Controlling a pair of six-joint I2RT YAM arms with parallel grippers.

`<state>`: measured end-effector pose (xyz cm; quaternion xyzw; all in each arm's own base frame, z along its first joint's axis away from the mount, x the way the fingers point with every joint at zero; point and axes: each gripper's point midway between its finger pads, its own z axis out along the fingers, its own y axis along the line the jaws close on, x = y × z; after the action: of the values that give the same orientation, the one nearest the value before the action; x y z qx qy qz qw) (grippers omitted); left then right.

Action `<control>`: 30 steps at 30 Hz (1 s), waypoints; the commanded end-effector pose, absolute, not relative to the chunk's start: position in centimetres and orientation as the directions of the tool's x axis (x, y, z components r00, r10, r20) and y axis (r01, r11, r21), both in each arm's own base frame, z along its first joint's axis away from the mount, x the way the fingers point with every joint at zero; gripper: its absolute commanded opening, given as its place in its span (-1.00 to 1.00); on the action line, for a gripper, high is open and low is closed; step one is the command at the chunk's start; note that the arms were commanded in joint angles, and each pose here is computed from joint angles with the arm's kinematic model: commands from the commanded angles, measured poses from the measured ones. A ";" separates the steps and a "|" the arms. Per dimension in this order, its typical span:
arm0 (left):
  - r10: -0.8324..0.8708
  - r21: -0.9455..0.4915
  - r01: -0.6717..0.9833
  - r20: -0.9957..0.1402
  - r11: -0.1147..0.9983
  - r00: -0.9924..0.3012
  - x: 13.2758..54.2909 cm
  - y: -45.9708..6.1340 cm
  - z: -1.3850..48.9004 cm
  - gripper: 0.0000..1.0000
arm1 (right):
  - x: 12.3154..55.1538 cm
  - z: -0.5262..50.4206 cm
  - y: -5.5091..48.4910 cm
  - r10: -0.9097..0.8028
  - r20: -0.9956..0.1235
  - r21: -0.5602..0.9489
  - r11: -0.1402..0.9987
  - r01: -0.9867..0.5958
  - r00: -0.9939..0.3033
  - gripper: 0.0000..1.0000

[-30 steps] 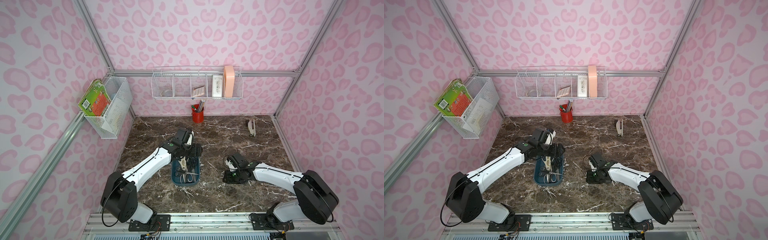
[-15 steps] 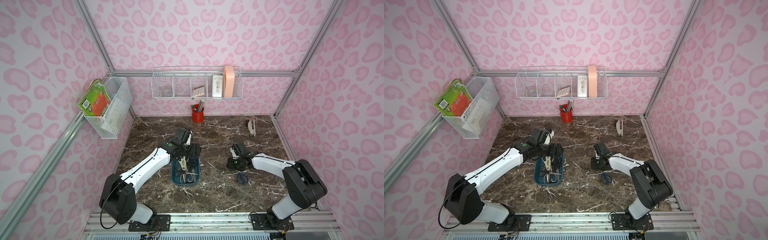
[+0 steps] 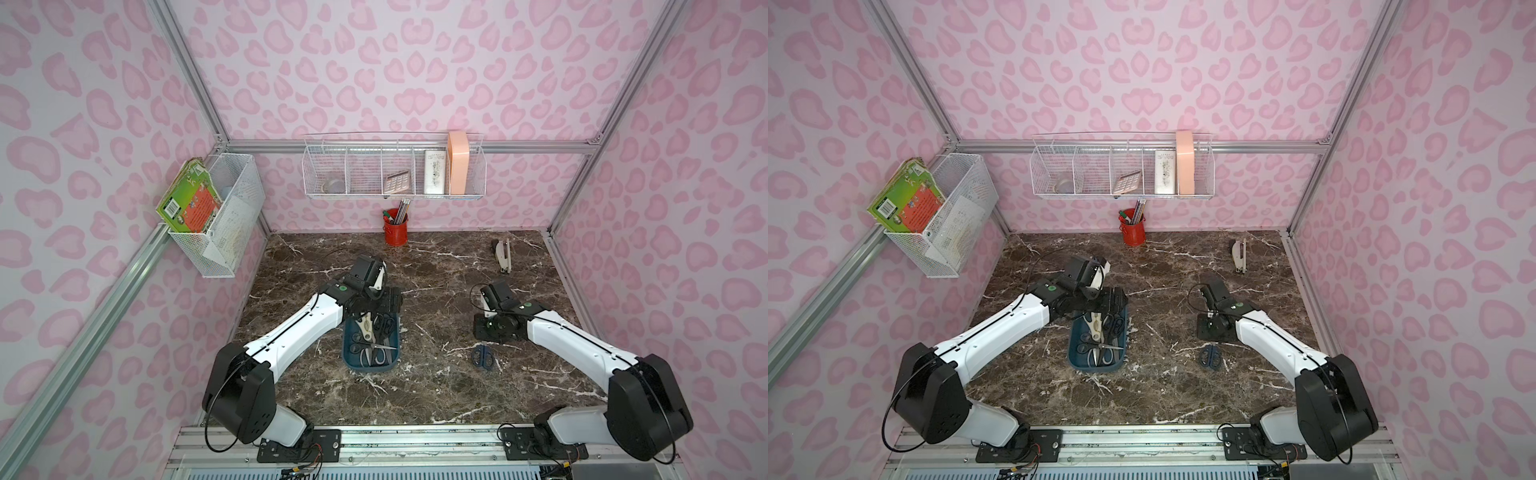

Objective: Put the scissors into the storage box
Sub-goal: Pick up the scissors from the center of the board.

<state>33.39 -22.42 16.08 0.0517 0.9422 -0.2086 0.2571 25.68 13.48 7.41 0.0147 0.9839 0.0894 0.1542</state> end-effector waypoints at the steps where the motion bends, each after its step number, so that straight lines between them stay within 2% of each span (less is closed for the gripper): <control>1: -0.014 -0.370 0.209 -0.517 0.905 -0.856 33.8 -22.7 16.3 0.78 | 22.3 6.8 11.5 0.161 -0.203 0.124 0.983 0.137 -0.966 -0.25; 7: -0.019 -0.376 0.201 -0.507 0.905 -0.862 33.8 -22.7 15.9 0.78 | 21.1 5.7 11.7 0.241 -0.184 0.152 0.965 0.214 -0.953 -0.23; 27: -0.032 -0.300 0.156 -0.538 0.941 -0.843 32.9 -19.2 15.6 0.79 | 21.7 2.3 12.6 0.244 -0.149 0.115 0.967 0.228 -0.958 -0.38; 30: -0.042 -0.300 0.145 -0.539 0.943 -0.842 32.8 -18.9 15.5 0.79 | 21.7 2.0 12.7 0.244 -0.150 0.124 0.966 0.226 -0.958 -0.47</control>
<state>32.78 -19.23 15.37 0.0285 0.9454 -0.1719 0.2753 21.52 12.81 2.15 0.1151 0.9889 0.0550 0.0762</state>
